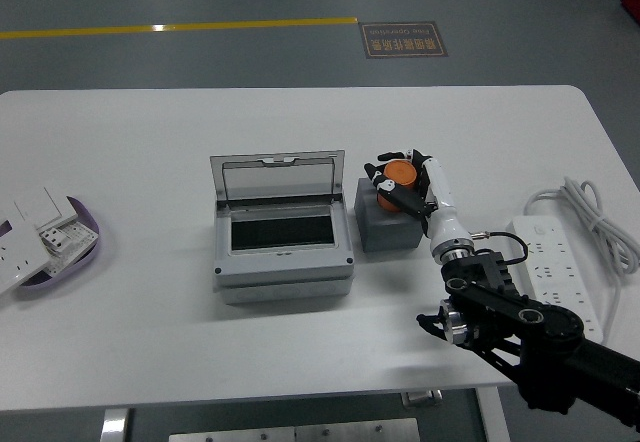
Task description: Pick up the cylinder from the cube,place it in the box,flap close box
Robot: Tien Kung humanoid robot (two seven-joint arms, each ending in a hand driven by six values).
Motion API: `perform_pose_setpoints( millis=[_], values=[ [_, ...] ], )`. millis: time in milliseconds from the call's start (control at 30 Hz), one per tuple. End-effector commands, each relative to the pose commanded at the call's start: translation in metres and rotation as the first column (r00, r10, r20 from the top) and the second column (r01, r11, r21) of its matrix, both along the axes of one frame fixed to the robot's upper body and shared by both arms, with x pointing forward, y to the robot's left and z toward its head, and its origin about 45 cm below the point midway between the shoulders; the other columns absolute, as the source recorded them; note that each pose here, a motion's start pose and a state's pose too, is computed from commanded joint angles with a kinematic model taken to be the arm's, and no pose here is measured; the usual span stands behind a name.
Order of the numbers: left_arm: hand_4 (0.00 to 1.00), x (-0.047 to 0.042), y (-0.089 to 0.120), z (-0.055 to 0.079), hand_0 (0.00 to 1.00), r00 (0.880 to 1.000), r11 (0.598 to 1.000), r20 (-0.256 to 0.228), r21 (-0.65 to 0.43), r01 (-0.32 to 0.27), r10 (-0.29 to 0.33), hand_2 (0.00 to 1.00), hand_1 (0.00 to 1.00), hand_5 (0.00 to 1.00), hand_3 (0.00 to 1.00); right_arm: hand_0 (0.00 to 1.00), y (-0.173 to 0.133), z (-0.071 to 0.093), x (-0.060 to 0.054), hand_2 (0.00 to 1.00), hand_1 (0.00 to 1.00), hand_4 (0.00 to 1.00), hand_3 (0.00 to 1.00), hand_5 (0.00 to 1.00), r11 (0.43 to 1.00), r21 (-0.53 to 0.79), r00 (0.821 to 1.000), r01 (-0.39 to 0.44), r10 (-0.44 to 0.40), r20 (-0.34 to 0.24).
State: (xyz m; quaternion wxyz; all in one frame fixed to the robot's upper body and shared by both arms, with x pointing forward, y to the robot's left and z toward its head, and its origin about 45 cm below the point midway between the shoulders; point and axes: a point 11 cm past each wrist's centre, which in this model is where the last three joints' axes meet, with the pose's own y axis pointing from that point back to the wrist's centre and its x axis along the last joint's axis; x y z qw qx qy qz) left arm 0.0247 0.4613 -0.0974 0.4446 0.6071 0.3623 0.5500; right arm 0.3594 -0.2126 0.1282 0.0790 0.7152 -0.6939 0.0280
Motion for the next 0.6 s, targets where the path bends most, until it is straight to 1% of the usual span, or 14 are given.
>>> perform_pose_setpoints(
  millis=[200, 233, 400, 433, 600],
  values=[
    [0.677, 0.0002, 0.0001, 0.0000, 0.594, 1.000, 1.000, 0.001, 0.000, 0.000, 0.000, 0.603, 0.620, 0.220, 0.619, 0.551, 0.0018, -0.0001, -0.0003, 0.466, 0.539, 0.800, 0.491, 0.219, 1.000, -0.008, 1.000, -0.006, 0.006, -0.002],
    [0.677, 0.0005, 0.0000, 0.0001, 0.594, 1.000, 1.000, 0.001, 0.000, 0.000, 0.000, 0.603, 0.620, 0.219, 0.619, 0.465, 0.0022, 0.0000, -0.0003, 0.464, 0.517, 0.778, 0.492, 0.209, 1.000, -0.009, 1.000, -0.007, 0.007, -0.002],
    [0.677, 0.0016, -0.0002, 0.0001, 0.594, 1.000, 1.000, 0.004, 0.000, 0.001, -0.001, 0.603, 0.620, 0.219, 0.619, 0.465, 0.0039, 0.0006, -0.0007, 0.464, 0.517, 0.778, 0.492, 0.209, 1.000, -0.010, 1.000, -0.010, 0.011, 0.000],
    [0.676, 0.0017, -0.0002, 0.0001, 0.594, 1.000, 1.000, 0.004, 0.000, 0.001, -0.001, 0.603, 0.620, 0.217, 0.619, 0.506, 0.0042, 0.0007, -0.0007, 0.477, 0.548, 0.609, 0.505, 0.002, 1.000, -0.010, 1.000, -0.011, 0.011, 0.000],
    [0.676, 0.0018, 0.0001, 0.0002, 0.594, 1.000, 1.000, 0.005, 0.000, 0.001, -0.001, 0.603, 0.620, 0.217, 0.619, 0.506, 0.0065, 0.0014, -0.0013, 0.477, 0.548, 0.609, 0.505, 0.002, 1.000, -0.012, 1.000, -0.020, 0.020, 0.002]
  ],
)
